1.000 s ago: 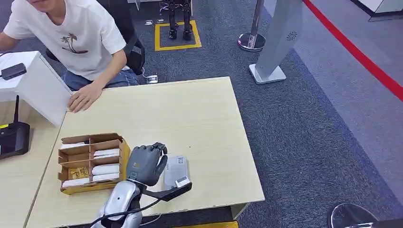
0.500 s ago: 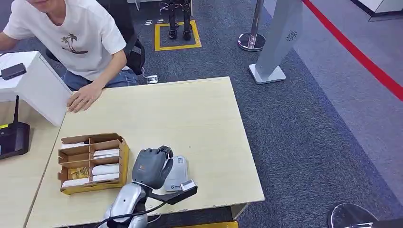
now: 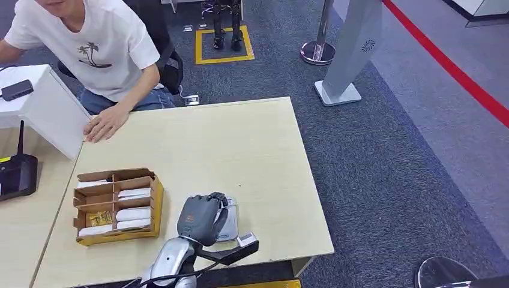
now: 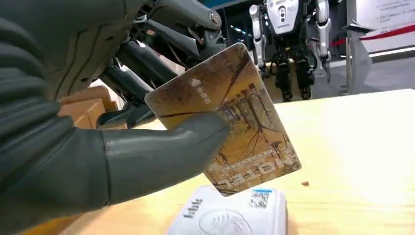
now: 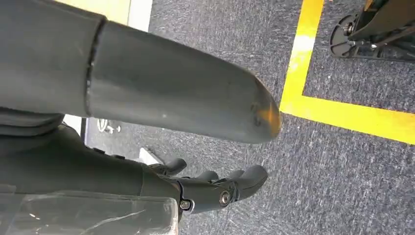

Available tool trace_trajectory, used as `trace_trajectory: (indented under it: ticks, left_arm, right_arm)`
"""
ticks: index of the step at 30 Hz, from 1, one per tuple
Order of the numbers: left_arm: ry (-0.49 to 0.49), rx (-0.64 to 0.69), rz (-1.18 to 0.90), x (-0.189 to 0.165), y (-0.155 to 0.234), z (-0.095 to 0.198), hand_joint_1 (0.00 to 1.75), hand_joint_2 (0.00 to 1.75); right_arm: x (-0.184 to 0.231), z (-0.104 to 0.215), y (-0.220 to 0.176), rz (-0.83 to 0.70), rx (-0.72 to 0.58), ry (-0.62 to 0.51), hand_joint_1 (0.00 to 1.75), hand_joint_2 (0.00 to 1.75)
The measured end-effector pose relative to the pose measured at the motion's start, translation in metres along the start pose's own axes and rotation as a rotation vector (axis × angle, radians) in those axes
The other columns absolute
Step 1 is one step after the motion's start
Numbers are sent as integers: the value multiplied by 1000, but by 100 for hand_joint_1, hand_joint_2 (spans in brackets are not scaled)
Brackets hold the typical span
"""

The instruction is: Pass the card to the sensor for recognition and then transmit it.

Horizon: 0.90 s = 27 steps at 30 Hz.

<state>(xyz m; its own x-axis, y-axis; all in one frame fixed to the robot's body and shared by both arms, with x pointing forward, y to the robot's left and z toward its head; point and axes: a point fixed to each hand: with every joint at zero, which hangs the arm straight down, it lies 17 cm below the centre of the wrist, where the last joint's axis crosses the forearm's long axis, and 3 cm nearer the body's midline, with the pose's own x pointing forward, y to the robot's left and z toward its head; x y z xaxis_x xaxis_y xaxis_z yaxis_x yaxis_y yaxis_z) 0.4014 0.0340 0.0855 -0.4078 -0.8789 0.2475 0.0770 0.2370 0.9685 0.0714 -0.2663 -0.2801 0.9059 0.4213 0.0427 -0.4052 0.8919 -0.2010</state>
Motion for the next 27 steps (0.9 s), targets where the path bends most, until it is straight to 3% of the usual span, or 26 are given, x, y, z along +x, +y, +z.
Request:
trace_trajectory:
  ticks: [27]
  left_arm:
    - [3, -47, 50, 9, -25, 7, 175, 175]
  right_arm:
    - [-1, 0, -2, -24, -5, 8, 0, 0]
